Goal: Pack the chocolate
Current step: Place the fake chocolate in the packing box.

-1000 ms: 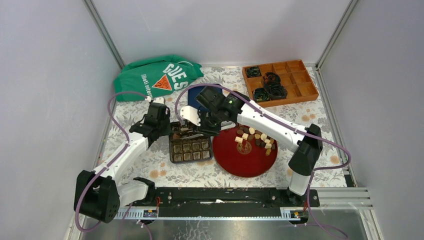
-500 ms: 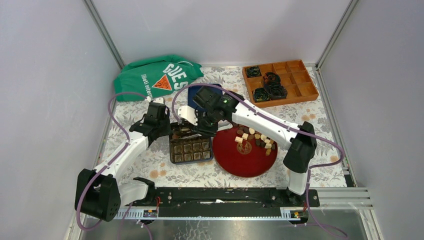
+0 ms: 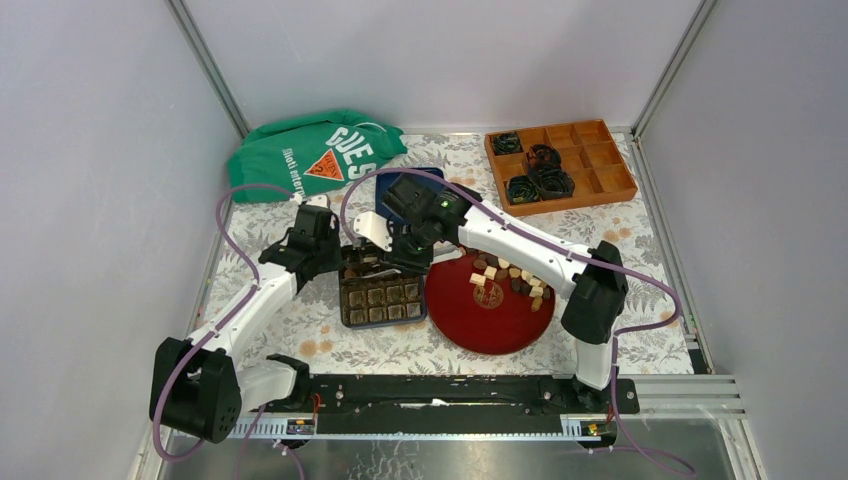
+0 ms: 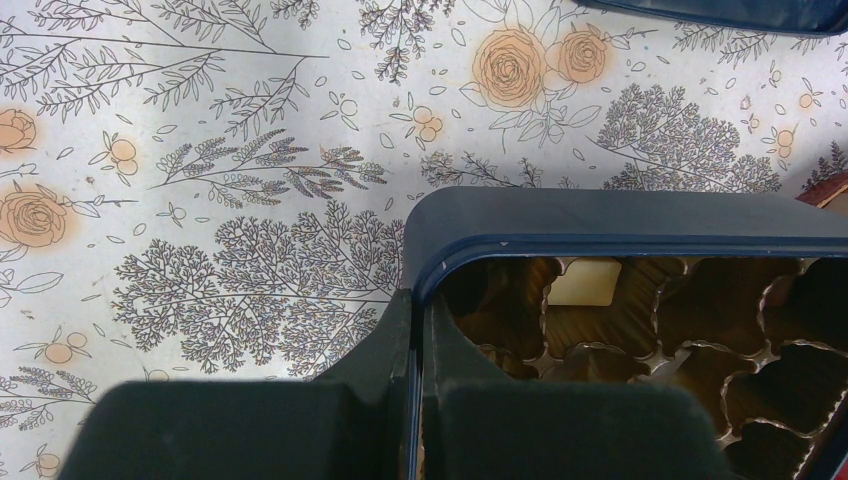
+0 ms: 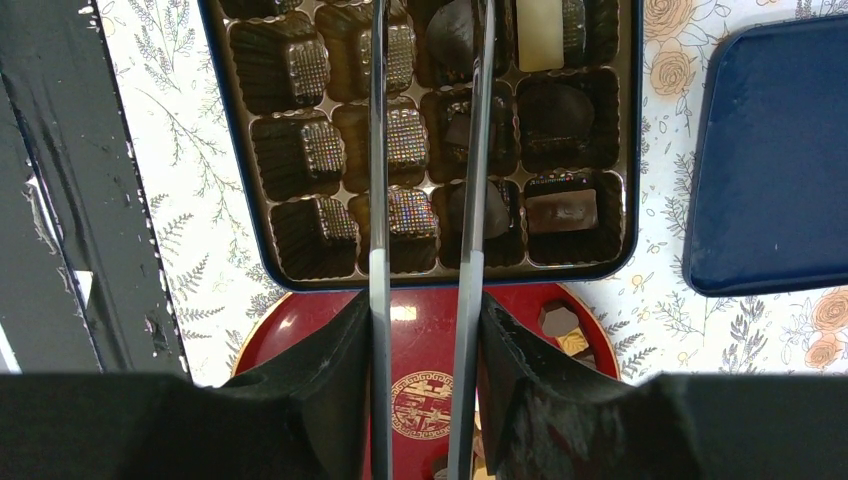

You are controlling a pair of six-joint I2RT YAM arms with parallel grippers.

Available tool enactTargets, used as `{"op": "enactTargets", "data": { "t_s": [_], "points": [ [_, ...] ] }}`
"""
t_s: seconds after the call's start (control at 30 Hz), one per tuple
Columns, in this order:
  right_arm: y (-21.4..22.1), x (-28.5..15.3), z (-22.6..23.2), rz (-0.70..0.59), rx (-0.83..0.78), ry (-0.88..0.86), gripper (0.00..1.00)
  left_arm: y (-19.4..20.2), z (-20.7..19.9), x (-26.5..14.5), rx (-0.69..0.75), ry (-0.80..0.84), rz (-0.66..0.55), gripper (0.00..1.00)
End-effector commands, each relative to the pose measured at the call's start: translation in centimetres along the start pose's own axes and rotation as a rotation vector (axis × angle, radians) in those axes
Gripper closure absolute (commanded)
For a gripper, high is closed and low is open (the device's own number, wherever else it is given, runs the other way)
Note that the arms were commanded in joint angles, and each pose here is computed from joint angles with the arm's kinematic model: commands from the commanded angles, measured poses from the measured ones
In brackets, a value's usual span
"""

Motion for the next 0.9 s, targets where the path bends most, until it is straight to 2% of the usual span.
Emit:
{"op": "enactTargets", "data": {
  "t_s": [0.0,0.13,0.3,0.57,0.87],
  "points": [
    [-2.1,-1.6,-0.5,-0.084,-0.009,0.057,0.56,-2.5,-0.9,-0.5,-0.046,0.038,-0.080,1.00],
    [-2.1,-1.8,-0.4,-0.089,-0.011,0.054,0.51,-2.4,-0.8,-0.5,-0.045,0.035,-0.076,1.00],
    [-2.1,-1.9,-0.2,-0.094,-0.009,0.044,0.50,-2.4,-0.8,-0.4,-0.045,0.031,-0.075,1.00],
    [-1.7,-4.2,0.8,-0.124,-0.022,0.036,0.56,-2.6,-0.3,-0.4,-0.043,-0.002,-0.082,1.00],
    [1.5,-6.4,2.5,-0.134,-0.060,-0.008,0.61,-2.7,0.3,-0.3,-0.043,-0.036,-0.085,1.00]
  ]
}}
Point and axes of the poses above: each gripper's point midway between its finger pads, its own x axis out along the fingers, its own z axis along the line the jaws close on, y = z × x, the point moved 6 cm from there along -x, back along the fingers, and after that the axes turned 4 degrees about x, right-handed, at the moved point
